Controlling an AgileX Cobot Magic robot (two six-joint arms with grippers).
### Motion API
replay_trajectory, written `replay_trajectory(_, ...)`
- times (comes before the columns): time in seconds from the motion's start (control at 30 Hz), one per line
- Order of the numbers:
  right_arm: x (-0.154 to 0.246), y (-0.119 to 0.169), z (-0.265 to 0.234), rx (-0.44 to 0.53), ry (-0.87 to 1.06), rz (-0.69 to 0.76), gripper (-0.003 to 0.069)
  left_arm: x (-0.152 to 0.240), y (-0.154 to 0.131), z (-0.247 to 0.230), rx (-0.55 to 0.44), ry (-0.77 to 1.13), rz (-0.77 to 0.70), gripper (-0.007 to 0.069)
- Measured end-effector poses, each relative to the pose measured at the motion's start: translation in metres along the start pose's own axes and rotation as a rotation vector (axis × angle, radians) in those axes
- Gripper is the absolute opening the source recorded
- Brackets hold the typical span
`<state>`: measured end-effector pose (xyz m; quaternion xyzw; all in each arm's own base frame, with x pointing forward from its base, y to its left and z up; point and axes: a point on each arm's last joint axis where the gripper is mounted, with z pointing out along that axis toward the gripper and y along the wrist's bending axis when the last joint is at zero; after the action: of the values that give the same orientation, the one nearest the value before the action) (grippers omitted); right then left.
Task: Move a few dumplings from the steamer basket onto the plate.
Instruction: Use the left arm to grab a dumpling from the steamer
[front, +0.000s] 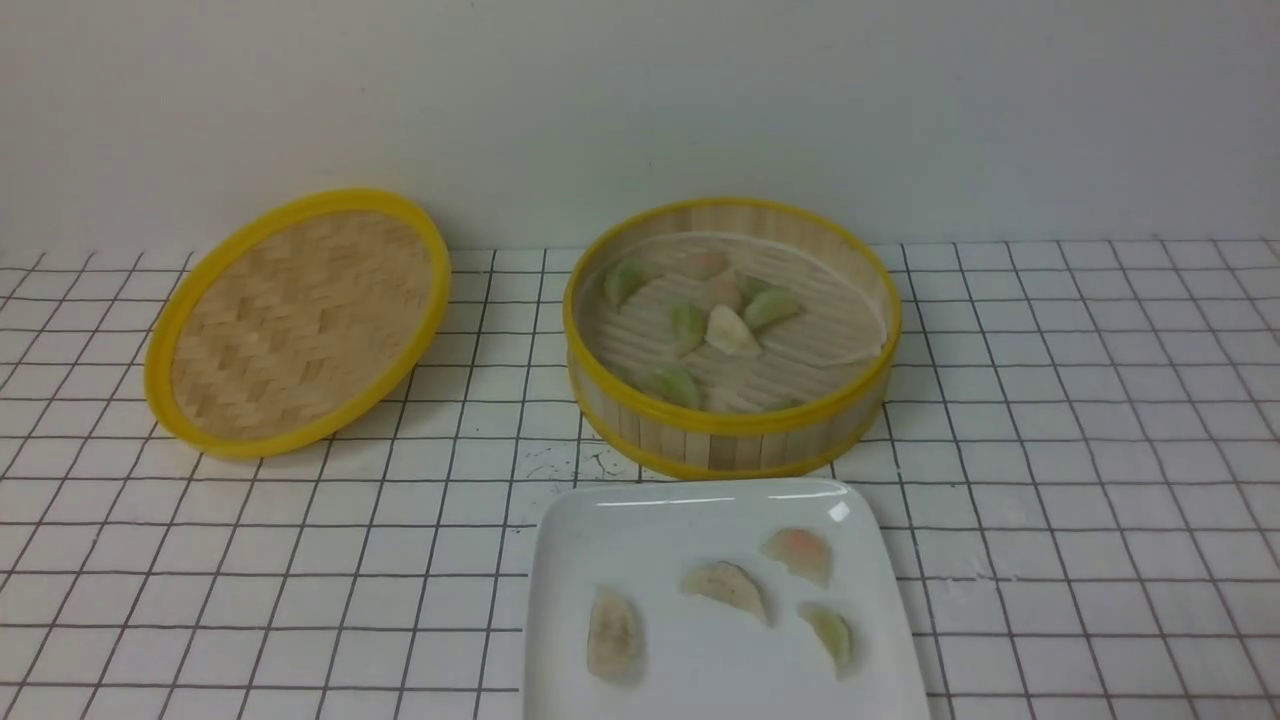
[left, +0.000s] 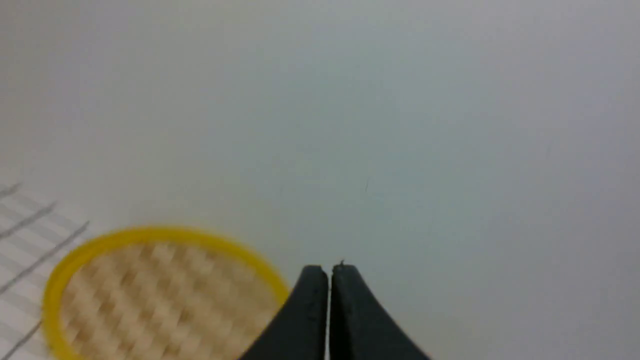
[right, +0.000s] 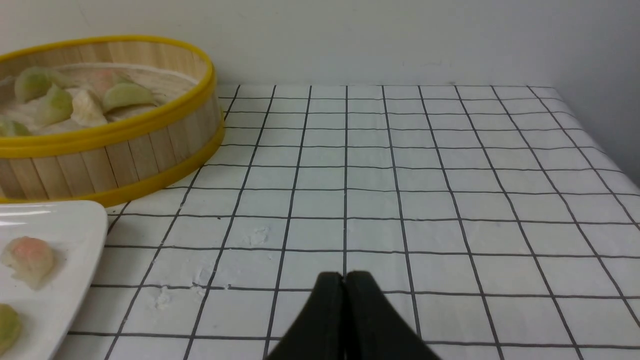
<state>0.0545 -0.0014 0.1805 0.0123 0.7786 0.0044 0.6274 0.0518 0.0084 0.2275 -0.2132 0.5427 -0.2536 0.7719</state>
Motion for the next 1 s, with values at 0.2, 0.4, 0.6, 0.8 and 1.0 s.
replay_trajectory(0.2,0.000,0.000,0.000,0.000,0.000,0.000,-0.0015,-0.051,-0.054,0.022,0.061,0.058,0.027,-0.0006)
replay_trajectory(0.4,0.000,0.000,0.000,0.000,0.000,0.000,-0.0015,-0.076,-0.101,0.095,-0.101,0.629,0.224,-0.0006)
replay_trajectory(0.6,0.000,0.000,0.000,0.000,0.000,0.000,-0.0015,-0.022,-0.095,0.204,-0.156,1.358,0.351,-0.0006)
replay_trajectory(0.8,0.000,0.000,0.000,0.000,0.000,-0.001,-0.0015,0.075,-0.095,0.284,-0.073,1.699,0.417,-0.0006)
replay_trajectory(1.0,0.000,0.000,0.000,0.000,0.000,-0.001,-0.0015,0.153,-0.129,0.331,0.008,1.714,0.585,-0.0006)
